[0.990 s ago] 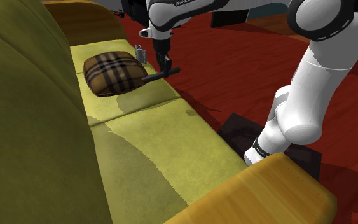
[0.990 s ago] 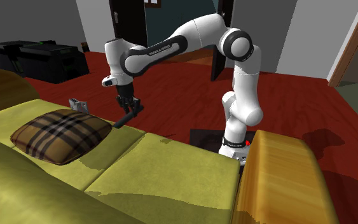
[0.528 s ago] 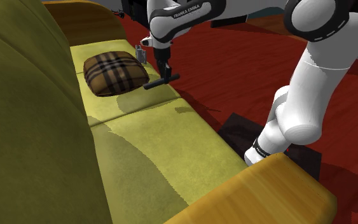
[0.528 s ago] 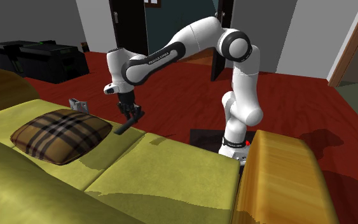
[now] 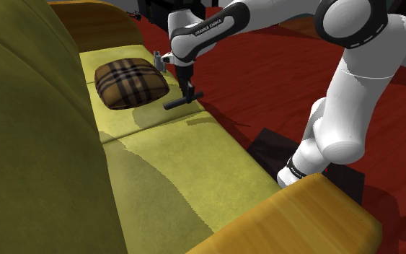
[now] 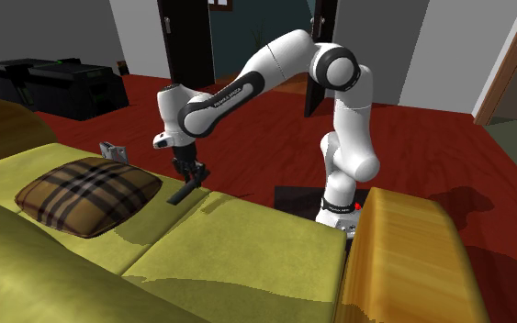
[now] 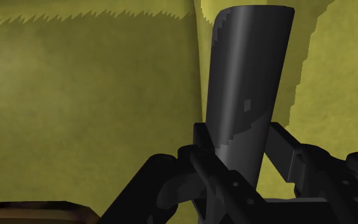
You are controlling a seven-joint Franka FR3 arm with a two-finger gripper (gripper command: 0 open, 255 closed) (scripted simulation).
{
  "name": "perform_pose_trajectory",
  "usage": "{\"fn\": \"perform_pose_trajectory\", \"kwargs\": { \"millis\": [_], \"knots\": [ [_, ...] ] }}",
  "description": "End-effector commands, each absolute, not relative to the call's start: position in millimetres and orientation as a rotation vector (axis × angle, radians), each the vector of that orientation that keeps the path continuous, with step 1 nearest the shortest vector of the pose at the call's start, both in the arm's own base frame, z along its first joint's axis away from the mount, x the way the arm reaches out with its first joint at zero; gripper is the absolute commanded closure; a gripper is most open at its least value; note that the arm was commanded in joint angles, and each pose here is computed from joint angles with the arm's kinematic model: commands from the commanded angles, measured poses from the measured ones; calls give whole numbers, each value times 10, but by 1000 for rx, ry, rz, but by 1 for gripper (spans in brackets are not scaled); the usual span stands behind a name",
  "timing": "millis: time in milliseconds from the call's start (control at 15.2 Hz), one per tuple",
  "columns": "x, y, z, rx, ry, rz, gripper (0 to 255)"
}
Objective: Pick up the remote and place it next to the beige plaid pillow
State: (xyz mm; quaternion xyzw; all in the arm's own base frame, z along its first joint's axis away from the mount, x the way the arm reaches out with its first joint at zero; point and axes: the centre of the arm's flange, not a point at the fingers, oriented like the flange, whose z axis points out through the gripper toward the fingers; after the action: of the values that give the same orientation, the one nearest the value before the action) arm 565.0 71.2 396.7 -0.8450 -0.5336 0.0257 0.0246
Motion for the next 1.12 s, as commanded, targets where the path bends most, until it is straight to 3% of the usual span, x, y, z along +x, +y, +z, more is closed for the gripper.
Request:
{"fn": "perform_pose_trajectory", "kwargs": {
  "millis": [0,462,990,1056],
  "knots": [
    [5652,707,3870,-2614,-1651,79,255],
    [5652,707,3474,-2614,-1651,79,255],
    [5652,707,3474,-2614,-1651,79,255],
    [5652,707,3474,-2614,-1651,79,0]
  ]
}}
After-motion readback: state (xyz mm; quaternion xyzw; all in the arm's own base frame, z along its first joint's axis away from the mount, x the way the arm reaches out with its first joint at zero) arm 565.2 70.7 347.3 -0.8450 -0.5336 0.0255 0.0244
